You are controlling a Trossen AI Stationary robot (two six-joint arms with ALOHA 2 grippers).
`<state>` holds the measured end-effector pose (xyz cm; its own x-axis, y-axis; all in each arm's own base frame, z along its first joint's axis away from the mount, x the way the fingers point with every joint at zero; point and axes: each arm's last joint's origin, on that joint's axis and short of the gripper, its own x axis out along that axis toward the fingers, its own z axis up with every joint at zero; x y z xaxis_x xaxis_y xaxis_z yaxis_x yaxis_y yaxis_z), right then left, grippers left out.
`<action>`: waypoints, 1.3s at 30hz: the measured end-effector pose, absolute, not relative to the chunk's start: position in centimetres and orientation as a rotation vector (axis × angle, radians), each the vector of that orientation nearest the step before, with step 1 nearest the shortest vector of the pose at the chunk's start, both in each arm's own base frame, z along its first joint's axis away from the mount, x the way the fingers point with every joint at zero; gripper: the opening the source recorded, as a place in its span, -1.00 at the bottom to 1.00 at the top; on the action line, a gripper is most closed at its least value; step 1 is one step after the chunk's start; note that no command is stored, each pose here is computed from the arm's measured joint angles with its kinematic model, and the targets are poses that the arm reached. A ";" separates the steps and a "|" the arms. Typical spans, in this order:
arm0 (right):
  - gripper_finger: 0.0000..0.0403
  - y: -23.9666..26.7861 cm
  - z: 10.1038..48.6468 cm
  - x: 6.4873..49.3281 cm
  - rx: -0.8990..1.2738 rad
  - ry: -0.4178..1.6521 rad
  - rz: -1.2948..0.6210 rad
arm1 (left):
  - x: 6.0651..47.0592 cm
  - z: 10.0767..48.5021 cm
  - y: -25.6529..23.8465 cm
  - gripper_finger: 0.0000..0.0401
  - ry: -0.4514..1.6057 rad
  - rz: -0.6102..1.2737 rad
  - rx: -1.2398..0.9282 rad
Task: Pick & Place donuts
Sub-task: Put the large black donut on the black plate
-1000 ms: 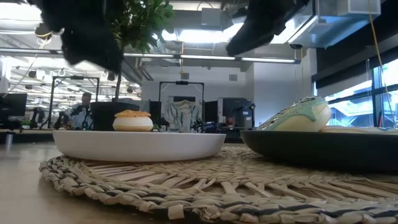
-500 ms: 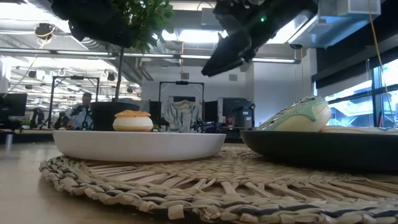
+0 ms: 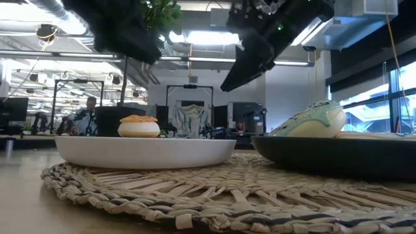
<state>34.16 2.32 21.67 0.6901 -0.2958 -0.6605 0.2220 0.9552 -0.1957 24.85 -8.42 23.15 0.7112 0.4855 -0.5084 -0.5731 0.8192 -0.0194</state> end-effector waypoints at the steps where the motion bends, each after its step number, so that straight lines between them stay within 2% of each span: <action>1: -0.04 2.2 21.6 34.1 -0.100 0.759 -0.301 | 25.2 23.0 -7.7 -0.30 0.518 0.614 -0.205; 13: -0.04 1.2 21.4 33.9 -0.091 0.791 -0.335 | 29.5 18.1 -0.6 -0.30 0.605 0.828 -0.327; 21: -0.04 1.2 21.4 33.9 -0.093 0.801 -0.337 | 30.3 15.4 2.5 -0.30 0.610 0.954 -0.616; 28: -0.04 1.2 21.4 33.8 -0.095 0.805 -0.337 | 30.4 13.5 3.6 -0.30 0.650 1.016 -0.663; 39: -0.04 1.2 21.4 33.8 -0.094 0.806 -0.336 | 30.5 13.5 3.2 -0.30 0.645 1.003 -0.641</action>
